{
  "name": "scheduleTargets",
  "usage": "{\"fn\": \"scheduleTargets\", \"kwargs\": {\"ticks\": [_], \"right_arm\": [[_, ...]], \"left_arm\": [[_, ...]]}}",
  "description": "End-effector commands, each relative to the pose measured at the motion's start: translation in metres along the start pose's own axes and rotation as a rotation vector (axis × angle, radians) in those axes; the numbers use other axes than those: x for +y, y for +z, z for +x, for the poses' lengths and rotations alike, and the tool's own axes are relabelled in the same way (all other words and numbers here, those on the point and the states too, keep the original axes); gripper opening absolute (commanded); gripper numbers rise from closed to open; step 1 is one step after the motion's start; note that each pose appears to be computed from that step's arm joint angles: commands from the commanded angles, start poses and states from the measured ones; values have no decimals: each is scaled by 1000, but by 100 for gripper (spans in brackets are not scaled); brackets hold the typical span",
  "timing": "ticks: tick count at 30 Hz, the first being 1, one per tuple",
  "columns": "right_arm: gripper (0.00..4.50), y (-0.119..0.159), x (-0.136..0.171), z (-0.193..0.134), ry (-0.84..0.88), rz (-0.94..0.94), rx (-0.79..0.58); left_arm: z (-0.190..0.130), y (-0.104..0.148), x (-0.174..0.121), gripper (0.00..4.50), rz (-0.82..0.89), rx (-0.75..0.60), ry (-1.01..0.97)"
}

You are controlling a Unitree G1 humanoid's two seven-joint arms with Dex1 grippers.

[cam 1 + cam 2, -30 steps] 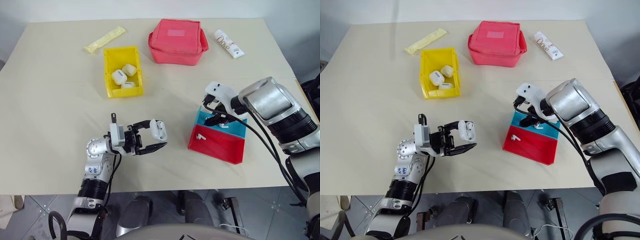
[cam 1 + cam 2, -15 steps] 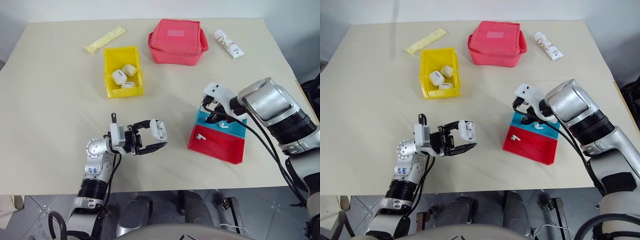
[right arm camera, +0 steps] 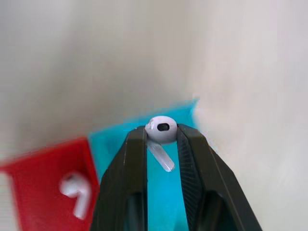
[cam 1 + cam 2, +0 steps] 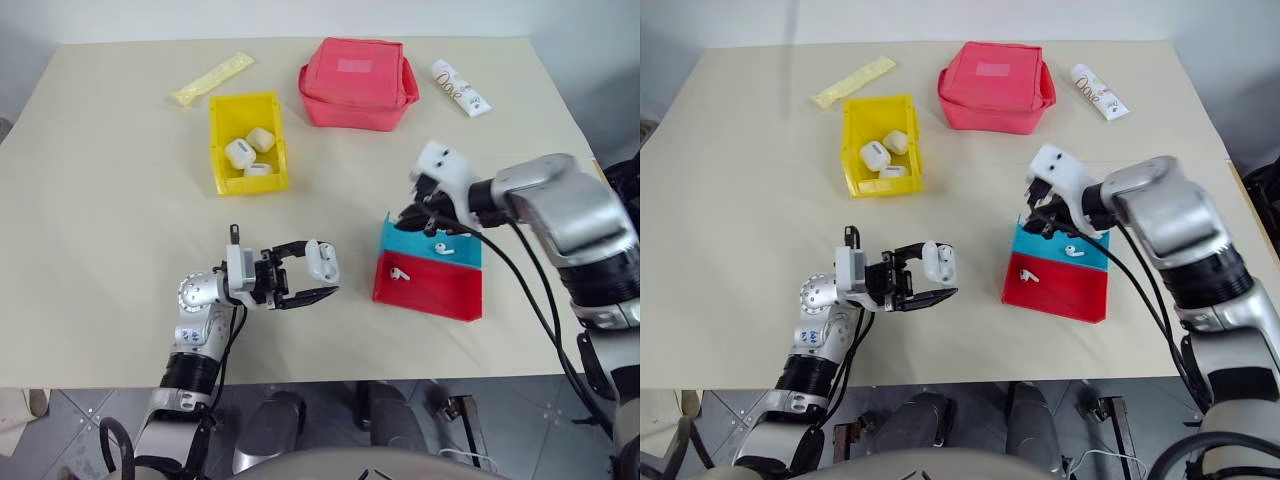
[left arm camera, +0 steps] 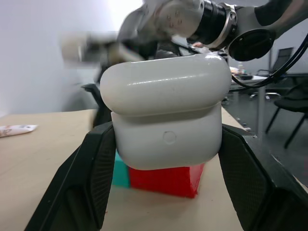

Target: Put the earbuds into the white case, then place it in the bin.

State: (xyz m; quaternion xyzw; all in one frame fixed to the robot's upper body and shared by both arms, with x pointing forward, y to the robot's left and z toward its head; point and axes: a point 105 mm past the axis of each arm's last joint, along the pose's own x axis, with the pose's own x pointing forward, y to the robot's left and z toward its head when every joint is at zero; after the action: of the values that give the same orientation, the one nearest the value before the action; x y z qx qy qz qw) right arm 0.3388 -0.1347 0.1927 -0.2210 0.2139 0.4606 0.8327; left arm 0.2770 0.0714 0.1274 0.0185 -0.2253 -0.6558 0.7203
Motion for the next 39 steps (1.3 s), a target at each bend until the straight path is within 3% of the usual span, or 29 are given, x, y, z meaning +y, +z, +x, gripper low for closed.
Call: {"fn": "scheduleTargets", "kwargs": {"ticks": [1,5,15,24,39], "right_arm": [[49,33,13,-34,-41,-58,-294],[49,30,38,-44,-19,-56,-423],[49,48,104,-38,166,179,-710],[49,42,114,-31,159,284,-722],[49,32,113,-16,166,273,-706]], "left_arm": [[9,3,4,285,-6,-40,-54],[14,3,14,285,-18,-50,-101],[33,8,30,285,-24,-84,-228],[40,15,33,285,-39,-114,-266],[42,23,22,285,-43,-131,-341]]}}
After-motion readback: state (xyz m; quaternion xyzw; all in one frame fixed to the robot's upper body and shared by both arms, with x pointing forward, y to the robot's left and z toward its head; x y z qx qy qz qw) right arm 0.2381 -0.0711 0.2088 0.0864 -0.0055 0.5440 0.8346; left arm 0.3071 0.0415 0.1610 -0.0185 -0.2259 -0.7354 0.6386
